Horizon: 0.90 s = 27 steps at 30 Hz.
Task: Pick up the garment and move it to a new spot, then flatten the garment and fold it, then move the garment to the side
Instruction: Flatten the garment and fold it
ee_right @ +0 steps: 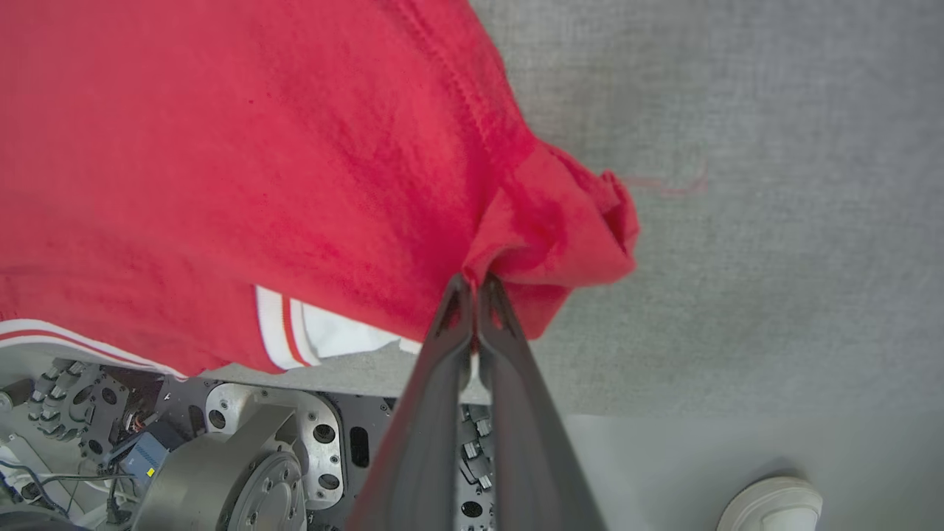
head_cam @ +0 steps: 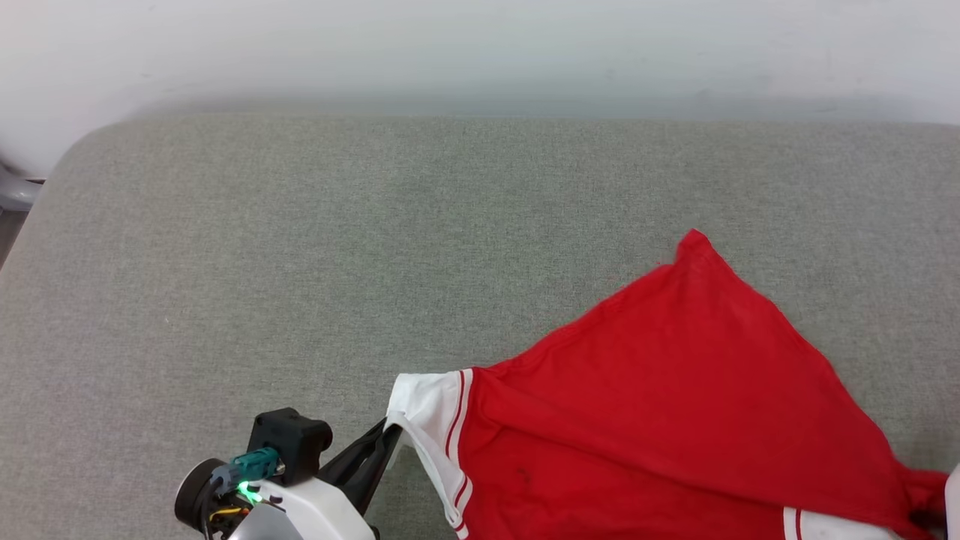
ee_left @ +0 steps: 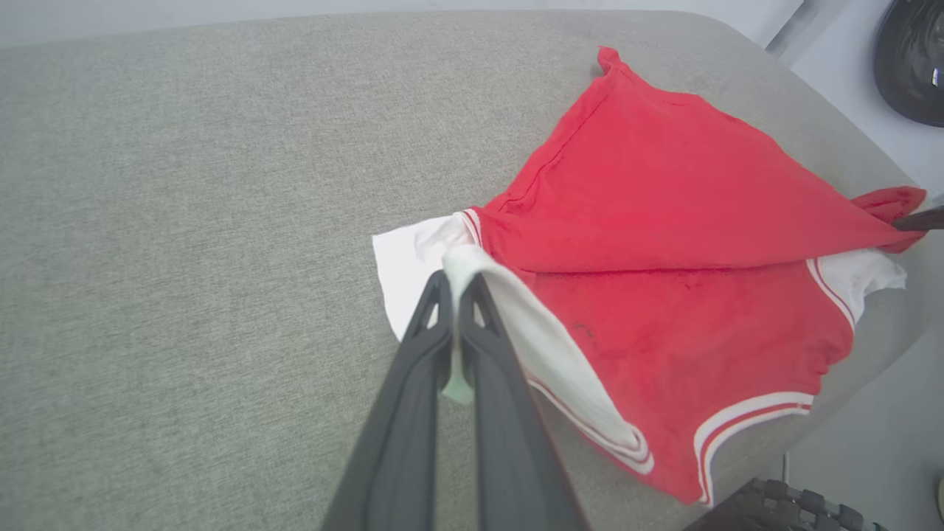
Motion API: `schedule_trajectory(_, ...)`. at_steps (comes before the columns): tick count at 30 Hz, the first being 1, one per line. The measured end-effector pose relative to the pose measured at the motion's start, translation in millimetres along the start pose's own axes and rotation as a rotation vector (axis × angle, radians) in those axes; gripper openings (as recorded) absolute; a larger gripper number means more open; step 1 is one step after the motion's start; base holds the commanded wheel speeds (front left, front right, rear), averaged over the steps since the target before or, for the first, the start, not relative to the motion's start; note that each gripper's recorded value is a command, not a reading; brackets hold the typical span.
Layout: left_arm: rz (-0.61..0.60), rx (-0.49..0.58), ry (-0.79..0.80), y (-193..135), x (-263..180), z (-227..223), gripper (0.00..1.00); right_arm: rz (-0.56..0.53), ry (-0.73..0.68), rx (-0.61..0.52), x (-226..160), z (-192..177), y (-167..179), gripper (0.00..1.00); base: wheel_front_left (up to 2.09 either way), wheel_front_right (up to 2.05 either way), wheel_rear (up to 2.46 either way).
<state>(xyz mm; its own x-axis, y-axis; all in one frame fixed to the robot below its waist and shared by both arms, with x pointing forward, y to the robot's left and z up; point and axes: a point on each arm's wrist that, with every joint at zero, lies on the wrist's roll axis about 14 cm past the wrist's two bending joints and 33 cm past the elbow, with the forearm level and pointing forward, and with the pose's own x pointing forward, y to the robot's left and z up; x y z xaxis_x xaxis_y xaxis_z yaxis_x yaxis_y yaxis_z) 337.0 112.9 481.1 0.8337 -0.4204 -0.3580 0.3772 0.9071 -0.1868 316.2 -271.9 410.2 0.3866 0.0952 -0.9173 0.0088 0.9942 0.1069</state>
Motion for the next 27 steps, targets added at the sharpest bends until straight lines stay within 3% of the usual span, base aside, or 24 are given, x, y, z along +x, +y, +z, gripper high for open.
schedule_trajectory(8, -0.006, -0.002, 0.0, -1.7, -1.0, -2.1, 0.0, 0.003, 0.044, 0.022, 7.6, -21.4, 0.0, 0.0, 0.0, 0.0, 0.0)
schedule_trajectory(9, -0.005, -0.001, 0.0, -1.5, -1.2, -1.9, 0.0, 0.004, 0.043, 0.023, 8.2, -21.5, 0.1, 0.41, 0.0, 0.0, 0.0)
schedule_trajectory(10, -0.005, -0.001, -0.001, -1.5, -1.4, -1.8, 0.0, 0.006, 0.037, 0.021, 8.3, -20.3, 0.6, 1.0, 0.0, 0.0, 0.0)
schedule_trajectory(14, -0.009, 0.001, -0.005, -2.3, -1.8, 0.1, 0.0, 0.02, -0.01, -0.006, 4.5, -3.2, 3.7, 1.0, 0.0, 0.0, 0.0)
schedule_trajectory(17, -0.012, 0.001, -0.011, -2.5, -1.1, 2.4, 0.0, 0.037, -0.098, -0.048, -5.2, 29.7, 10.2, 1.0, 0.0, 0.0, 0.0)
schedule_trajectory(20, -0.012, 0.0, -0.009, -2.1, -0.3, 2.6, 0.0, 0.074, -0.16, -0.093, -12.8, 58.0, 24.9, 1.0, 0.0, 0.0, 0.0)
schedule_trajectory(21, -0.011, 0.002, -0.014, -0.2, 2.1, 4.9, 0.0, 0.102, -0.206, -0.155, -17.4, 86.4, 42.3, 1.0, 0.0, 0.0, 0.0)
schedule_trajectory(27, -0.009, -0.006, -0.006, 4.2, 8.9, 3.6, 0.0, 0.161, -0.236, -0.258, -7.4, 132.7, 81.6, 1.0, 0.0, 0.0, 0.0)
